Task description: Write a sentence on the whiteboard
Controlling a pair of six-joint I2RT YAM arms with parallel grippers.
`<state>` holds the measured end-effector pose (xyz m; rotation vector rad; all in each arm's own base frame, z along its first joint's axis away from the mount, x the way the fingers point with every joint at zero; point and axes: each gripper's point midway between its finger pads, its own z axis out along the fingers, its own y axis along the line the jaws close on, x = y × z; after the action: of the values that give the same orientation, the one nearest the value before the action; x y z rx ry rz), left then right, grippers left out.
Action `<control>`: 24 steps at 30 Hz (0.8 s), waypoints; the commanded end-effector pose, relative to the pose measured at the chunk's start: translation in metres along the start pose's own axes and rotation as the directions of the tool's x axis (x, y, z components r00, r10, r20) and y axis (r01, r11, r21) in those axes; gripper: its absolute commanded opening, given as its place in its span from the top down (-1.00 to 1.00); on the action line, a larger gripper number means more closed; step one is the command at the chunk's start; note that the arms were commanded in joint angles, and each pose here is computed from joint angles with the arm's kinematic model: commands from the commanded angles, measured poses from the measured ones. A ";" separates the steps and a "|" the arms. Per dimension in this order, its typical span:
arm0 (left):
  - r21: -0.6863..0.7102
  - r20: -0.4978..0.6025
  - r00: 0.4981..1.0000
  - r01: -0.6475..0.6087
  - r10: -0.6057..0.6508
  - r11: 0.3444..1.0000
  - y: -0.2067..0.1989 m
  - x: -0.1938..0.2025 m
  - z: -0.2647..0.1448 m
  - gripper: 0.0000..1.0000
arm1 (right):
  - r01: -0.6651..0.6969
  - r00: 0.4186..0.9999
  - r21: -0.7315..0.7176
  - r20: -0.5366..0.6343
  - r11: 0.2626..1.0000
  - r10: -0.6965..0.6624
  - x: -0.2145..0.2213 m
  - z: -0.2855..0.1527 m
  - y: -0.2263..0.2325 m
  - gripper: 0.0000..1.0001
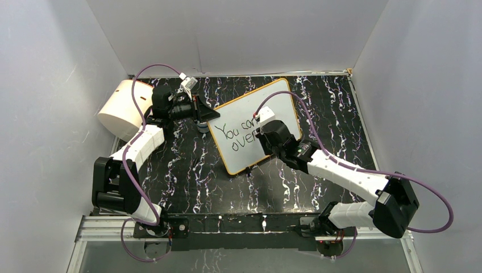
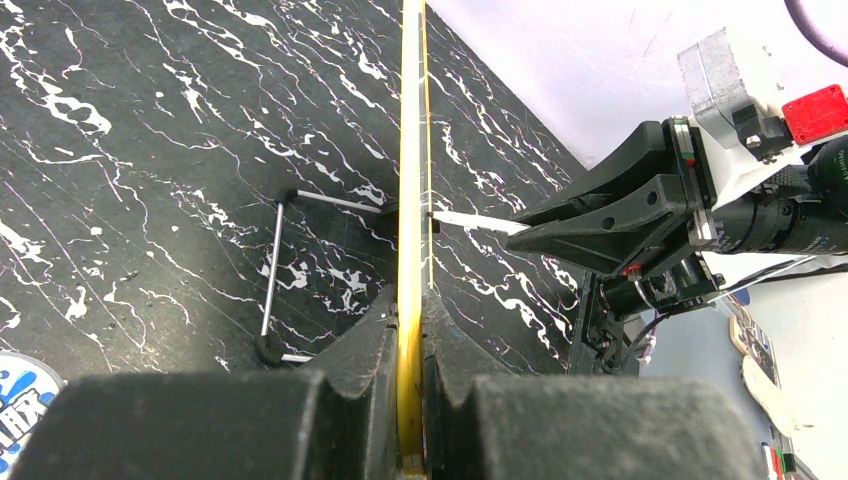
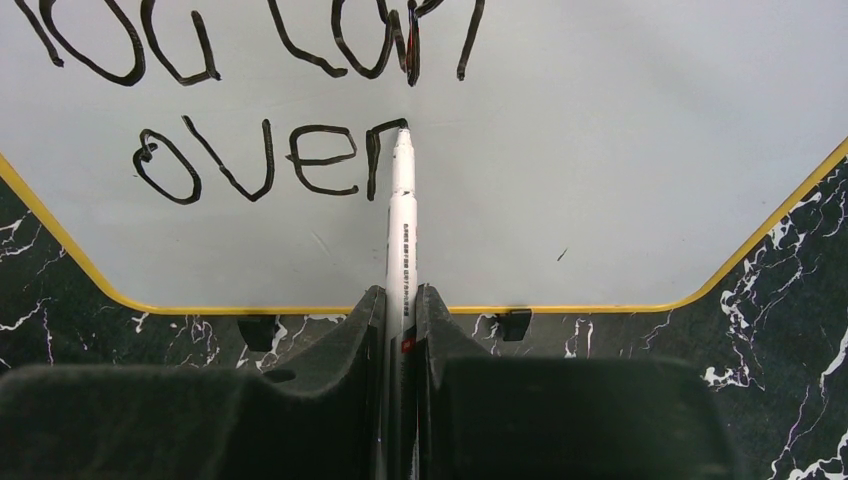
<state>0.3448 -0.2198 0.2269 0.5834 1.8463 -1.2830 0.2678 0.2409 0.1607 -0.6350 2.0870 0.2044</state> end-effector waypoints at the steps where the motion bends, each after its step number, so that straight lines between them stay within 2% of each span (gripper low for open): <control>1: 0.024 -0.110 0.991 0.082 -0.079 0.996 -0.005 0.038 0.006 1.00 | -0.045 0.996 0.021 0.076 0.999 0.043 -0.024 -0.003 -0.007 1.00; 13: 0.022 -0.110 0.991 0.084 -0.082 0.996 -0.004 0.038 0.006 1.00 | -0.059 0.993 -0.011 0.100 0.998 0.060 -0.028 -0.018 -0.006 1.00; 24: 0.022 -0.111 0.990 0.086 -0.083 0.996 -0.005 0.039 0.005 1.00 | -0.058 0.997 0.019 0.050 0.998 0.057 -0.012 -0.014 -0.012 1.00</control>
<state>0.3443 -0.2201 0.2271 0.5868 1.8447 -1.2862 0.2665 0.2336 0.1740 -0.5959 2.0643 0.2266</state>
